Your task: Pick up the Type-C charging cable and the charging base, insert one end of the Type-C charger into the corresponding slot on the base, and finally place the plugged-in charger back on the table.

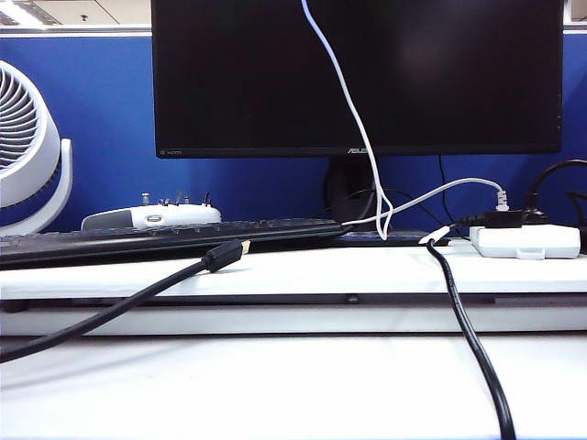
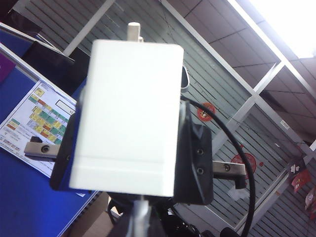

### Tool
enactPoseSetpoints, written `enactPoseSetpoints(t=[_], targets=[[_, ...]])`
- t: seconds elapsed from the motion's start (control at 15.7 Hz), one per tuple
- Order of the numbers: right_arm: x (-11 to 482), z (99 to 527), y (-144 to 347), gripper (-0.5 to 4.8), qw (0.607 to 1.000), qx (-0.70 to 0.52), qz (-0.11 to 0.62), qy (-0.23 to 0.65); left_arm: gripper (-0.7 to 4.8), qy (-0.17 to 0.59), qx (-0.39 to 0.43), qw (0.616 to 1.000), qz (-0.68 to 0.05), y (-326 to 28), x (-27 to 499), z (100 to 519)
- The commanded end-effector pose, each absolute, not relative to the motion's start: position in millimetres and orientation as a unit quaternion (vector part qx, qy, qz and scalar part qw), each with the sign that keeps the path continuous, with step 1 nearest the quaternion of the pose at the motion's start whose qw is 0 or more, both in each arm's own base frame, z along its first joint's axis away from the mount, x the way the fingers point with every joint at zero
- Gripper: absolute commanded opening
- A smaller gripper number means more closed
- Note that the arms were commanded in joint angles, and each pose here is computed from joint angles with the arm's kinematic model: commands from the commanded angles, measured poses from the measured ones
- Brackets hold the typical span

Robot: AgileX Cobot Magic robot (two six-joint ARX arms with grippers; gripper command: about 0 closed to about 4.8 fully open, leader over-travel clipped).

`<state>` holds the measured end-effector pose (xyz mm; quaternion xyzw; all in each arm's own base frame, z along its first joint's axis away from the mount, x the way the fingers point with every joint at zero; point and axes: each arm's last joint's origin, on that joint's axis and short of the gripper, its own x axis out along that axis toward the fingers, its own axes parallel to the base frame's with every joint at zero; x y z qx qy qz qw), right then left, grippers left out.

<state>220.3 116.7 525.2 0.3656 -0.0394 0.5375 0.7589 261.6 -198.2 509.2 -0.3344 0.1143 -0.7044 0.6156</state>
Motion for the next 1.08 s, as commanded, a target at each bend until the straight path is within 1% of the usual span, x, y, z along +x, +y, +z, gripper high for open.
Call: enactPoseSetpoints(t=[0.06,0.25,0.32,0.64,0.7,0.89,1.08], targets=[[215.5,528.4,117.1,-0.06,0.753,0.35,0.556,-0.044,-0.06,0.091,-0.339,0.616,-0.705,-200.1,256.3,514.6],[214.8,528.3,117.4,-0.06,0.752,0.337,0.564,-0.046,-0.06,0.086,-0.343,0.619,-0.701,-200.1,256.5,515.1],[211.1,528.0,124.1,-0.06,0.743,0.334,0.579,-0.039,-0.06,0.081,-0.346,0.621,-0.699,-199.9,256.6,515.5],[211.0,525.4,126.5,-0.06,0.743,0.315,0.59,-0.029,-0.06,0.058,-0.343,0.622,-0.702,-198.8,255.2,518.3],[213.1,521.8,127.4,-0.06,0.74,0.336,0.582,0.005,-0.06,0.059,-0.342,0.622,-0.702,-198.8,255.2,518.2],[215.0,515.9,129.1,-0.06,0.739,0.338,0.581,0.044,-0.06,0.061,-0.341,0.621,-0.703,-198.9,255.1,518.1],[213.9,516.4,128.9,-0.06,0.75,0.301,0.588,0.019,-0.06,0.061,-0.341,0.621,-0.703,-198.9,255.1,518.1]])
